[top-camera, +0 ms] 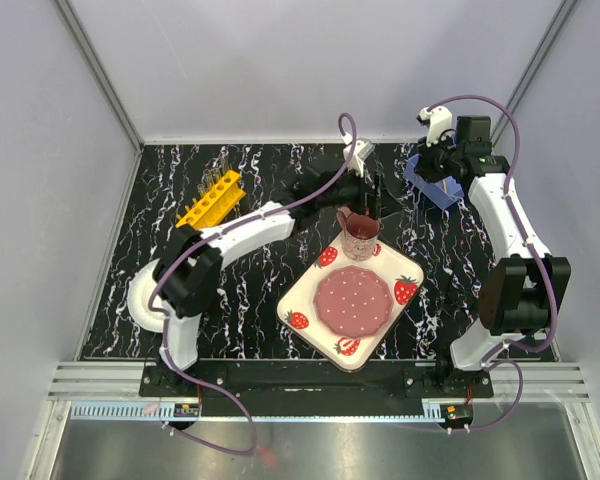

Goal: Organize the chemistry lab equipment

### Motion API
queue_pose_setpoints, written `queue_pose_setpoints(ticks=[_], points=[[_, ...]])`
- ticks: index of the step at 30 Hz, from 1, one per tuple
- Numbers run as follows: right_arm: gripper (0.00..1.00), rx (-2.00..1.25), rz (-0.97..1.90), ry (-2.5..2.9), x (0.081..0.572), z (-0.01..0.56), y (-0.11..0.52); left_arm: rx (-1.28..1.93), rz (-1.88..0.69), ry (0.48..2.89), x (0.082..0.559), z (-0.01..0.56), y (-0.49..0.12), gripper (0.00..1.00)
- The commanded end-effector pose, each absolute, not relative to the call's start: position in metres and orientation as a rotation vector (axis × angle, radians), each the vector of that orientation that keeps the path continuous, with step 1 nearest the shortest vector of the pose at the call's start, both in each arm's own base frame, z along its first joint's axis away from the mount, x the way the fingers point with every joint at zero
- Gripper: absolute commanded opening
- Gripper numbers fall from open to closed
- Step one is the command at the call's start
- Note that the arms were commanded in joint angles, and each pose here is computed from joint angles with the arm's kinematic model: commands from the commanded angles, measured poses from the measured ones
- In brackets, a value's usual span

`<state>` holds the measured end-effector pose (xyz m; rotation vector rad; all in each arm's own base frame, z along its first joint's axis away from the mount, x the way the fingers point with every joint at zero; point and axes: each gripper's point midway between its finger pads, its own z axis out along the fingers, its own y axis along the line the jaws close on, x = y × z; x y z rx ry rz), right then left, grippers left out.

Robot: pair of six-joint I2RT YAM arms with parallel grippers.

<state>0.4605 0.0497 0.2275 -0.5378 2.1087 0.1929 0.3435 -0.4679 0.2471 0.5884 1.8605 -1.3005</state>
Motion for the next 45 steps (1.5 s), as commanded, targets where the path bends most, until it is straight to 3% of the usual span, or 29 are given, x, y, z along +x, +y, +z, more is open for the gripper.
queue_pose_setpoints(ticks=[1,13,26,33,36,39,40,41,45], points=[[0.04,-0.493,0.193,1.992,0.463,0.266,0.042,0.549,-1.29,1.698,0.376,0.271,-0.497,0.94],[0.04,-0.461,0.255,1.937,0.457,0.282,0.05,0.598,-1.183,1.583,0.412,0.248,-0.538,0.86],[0.04,-0.453,0.311,1.9,0.446,0.299,0.058,0.615,-1.195,1.628,0.423,0.216,-0.561,0.57],[0.04,-0.448,0.329,1.908,0.44,0.3,0.061,0.615,-1.234,1.577,0.422,0.237,-0.566,0.23],[0.04,-0.445,0.339,1.905,0.436,0.305,0.062,0.618,-1.273,1.56,0.417,0.249,-0.566,0.02],[0.05,-0.44,0.358,1.914,0.432,0.31,0.064,0.613,-1.324,1.549,0.409,0.265,-0.564,0.0],[0.07,-0.44,0.365,1.914,0.43,0.313,0.065,0.604,-1.335,1.545,0.408,0.269,-0.561,0.0],[0.22,-0.441,0.371,1.916,0.428,0.317,0.066,0.586,-1.368,1.524,0.404,0.281,-0.559,0.0],[0.6,-0.468,0.38,1.88,0.411,0.343,0.07,0.515,-1.444,1.505,0.4,0.305,-0.537,0.0]])
